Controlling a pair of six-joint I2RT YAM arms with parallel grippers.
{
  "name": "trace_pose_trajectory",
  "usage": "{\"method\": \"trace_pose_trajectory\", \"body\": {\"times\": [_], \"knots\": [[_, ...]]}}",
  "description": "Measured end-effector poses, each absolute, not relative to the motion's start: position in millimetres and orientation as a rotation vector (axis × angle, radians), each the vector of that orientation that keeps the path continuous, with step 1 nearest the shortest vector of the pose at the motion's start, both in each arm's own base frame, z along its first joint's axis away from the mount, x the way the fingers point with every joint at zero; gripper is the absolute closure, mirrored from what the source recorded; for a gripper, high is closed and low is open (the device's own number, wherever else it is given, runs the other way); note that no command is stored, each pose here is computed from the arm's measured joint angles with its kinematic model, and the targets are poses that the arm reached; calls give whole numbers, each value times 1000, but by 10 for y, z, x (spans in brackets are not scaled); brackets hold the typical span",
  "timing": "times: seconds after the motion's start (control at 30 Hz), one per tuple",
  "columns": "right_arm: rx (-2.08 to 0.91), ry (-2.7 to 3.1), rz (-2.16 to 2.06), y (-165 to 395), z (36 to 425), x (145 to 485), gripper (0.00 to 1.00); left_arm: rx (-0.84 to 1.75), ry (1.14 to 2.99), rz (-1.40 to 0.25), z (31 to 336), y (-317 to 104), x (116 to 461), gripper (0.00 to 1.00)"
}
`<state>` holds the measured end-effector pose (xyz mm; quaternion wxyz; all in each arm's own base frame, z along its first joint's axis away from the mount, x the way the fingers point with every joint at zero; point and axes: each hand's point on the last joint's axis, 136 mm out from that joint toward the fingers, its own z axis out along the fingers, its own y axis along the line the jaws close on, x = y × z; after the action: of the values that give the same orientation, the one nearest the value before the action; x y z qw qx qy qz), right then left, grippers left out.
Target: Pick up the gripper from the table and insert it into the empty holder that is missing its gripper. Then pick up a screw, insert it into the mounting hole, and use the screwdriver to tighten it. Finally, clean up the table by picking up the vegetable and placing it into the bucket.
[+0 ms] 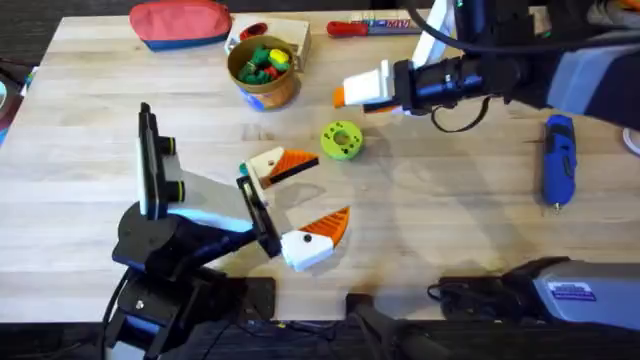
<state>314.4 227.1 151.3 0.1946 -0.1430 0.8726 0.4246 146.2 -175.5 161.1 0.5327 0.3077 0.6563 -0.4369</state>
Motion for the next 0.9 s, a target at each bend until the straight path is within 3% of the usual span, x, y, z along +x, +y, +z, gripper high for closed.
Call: {"method": "trace_pose_trajectory", "body": {"times": [0.33, 0.43, 0.5, 0.9], "knots": [[-764, 2572, 581, 2122, 1171, 2911, 10, 736, 1564, -1044, 1612, -1756, 1458, 15], [-806, 2559, 528, 2128, 1153, 2908, 218, 736, 1564, -1044, 1612, -1757, 1457, 15], [-830, 2555, 509, 2148, 1132, 2903, 285, 736, 1564, -1044, 1612, -1756, 1458, 15], [-979, 2562, 452, 2467, 739, 2853, 545, 736, 1564, -1044, 1612, -1756, 1458, 15]]}}
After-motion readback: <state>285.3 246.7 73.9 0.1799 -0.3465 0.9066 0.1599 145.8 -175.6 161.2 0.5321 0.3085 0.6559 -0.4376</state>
